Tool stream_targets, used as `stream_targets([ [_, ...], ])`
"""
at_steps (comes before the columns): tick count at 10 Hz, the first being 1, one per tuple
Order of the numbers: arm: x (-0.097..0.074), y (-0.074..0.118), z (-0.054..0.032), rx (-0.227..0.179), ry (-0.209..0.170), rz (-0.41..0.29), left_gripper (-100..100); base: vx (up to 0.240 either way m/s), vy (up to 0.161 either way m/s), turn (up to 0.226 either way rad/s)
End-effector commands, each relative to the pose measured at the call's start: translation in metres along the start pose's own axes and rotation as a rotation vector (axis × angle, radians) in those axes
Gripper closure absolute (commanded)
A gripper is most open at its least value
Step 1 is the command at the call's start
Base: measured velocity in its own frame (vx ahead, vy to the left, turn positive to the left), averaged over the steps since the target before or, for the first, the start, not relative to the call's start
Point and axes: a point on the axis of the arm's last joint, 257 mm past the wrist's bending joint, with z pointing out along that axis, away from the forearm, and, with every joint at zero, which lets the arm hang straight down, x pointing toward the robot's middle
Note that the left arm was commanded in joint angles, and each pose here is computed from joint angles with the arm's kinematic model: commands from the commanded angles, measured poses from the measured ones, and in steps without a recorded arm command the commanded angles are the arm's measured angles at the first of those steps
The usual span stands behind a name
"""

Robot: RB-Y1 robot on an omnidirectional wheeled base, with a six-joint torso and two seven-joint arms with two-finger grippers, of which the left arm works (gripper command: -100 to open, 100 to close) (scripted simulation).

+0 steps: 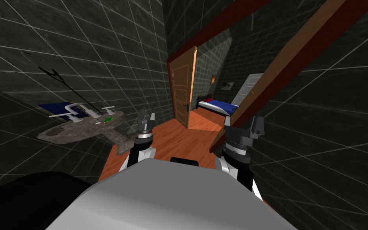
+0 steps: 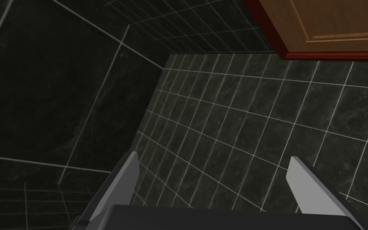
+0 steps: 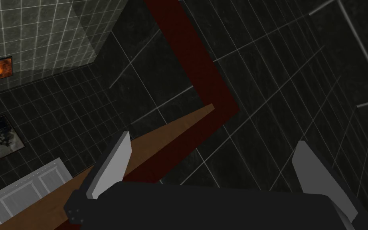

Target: Push the door open

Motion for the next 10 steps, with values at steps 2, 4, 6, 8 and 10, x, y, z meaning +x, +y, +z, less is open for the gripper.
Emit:
stream_targets([
  [2, 0.005, 0.017, -0.0014, -0.029, 0.004, -0.017, -100, 0.106, 0.051, -0.124],
  [4, 0.011, 0.033, -0.003, -0.058, 0.006, -0.032, -100, 0.173, 0.101, -0.114],
  [6, 0.017, 0.05, -0.0049, -0.087, 0.009, -0.047, -100, 0.176, 0.1, -0.12],
  [8, 0.024, 0.068, -0.0074, -0.122, 0.013, -0.063, -100, 0.168, 0.106, -0.133],
  [10, 0.033, 0.089, -0.0108, -0.162, 0.018, -0.081, -100, 0.17, 0.121, -0.173],
])
